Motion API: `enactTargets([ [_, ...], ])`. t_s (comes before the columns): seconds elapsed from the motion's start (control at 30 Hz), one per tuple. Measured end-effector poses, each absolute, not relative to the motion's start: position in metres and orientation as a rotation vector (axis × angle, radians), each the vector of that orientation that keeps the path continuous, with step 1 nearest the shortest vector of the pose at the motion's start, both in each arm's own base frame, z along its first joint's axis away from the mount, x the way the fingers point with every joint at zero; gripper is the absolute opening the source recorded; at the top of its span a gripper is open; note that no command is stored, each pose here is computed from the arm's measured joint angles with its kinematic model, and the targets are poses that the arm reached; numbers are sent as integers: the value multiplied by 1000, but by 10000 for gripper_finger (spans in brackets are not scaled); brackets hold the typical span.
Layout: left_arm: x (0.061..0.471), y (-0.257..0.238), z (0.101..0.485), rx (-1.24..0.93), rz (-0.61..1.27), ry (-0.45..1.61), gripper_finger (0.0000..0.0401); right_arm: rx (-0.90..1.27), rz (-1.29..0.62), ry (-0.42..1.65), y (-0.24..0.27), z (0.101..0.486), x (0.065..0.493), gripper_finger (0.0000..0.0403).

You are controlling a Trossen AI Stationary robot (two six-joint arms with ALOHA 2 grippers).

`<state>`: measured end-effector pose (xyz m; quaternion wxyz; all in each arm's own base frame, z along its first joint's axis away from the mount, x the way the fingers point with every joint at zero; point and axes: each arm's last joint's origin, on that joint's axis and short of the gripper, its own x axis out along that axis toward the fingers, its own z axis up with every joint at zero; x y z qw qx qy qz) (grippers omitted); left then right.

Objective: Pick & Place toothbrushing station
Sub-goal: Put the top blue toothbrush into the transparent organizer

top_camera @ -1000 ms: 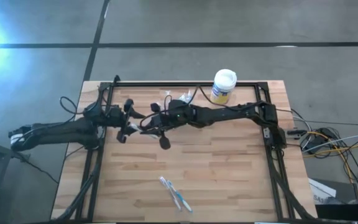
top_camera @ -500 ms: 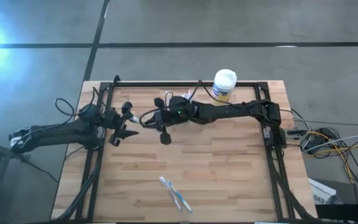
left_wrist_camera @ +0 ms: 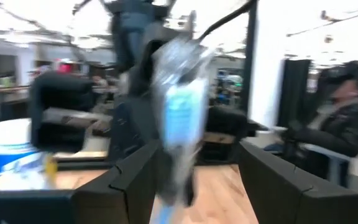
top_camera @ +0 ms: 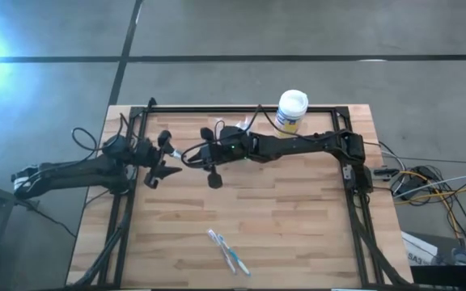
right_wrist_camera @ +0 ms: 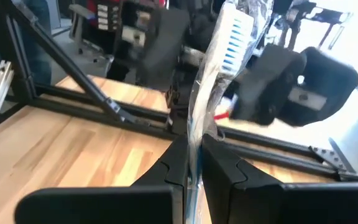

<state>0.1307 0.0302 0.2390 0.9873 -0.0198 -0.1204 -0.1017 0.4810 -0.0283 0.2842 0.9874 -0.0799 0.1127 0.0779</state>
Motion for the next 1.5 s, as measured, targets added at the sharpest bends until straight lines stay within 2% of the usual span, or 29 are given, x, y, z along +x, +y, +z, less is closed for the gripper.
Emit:
enactTargets([
  [0.13, 134, 34, 236, -55, -129, -228, 218, -165, 153, 190, -28, 288, 482, 21],
  [0.5, 140, 36, 234, -36, -120, -205, 209, -164, 154, 197, -29, 282, 484, 21],
  [0.63, 141, 36, 235, -36, -125, -202, 156, -164, 154, 200, -29, 281, 484, 21],
  [0.83, 141, 36, 235, 7, -126, -206, 22, -146, 149, 197, -29, 281, 484, 23],
  [0.97, 141, 35, 235, 13, -135, -205, 18, -129, 150, 209, -29, 280, 484, 43],
  [1.3, 134, 34, 241, 38, -112, -245, 18, -87, 160, 344, -28, 281, 473, 151],
  [1.5, 125, 35, 241, 32, -32, -231, 18, -103, 166, 337, -25, 299, 437, 170],
])
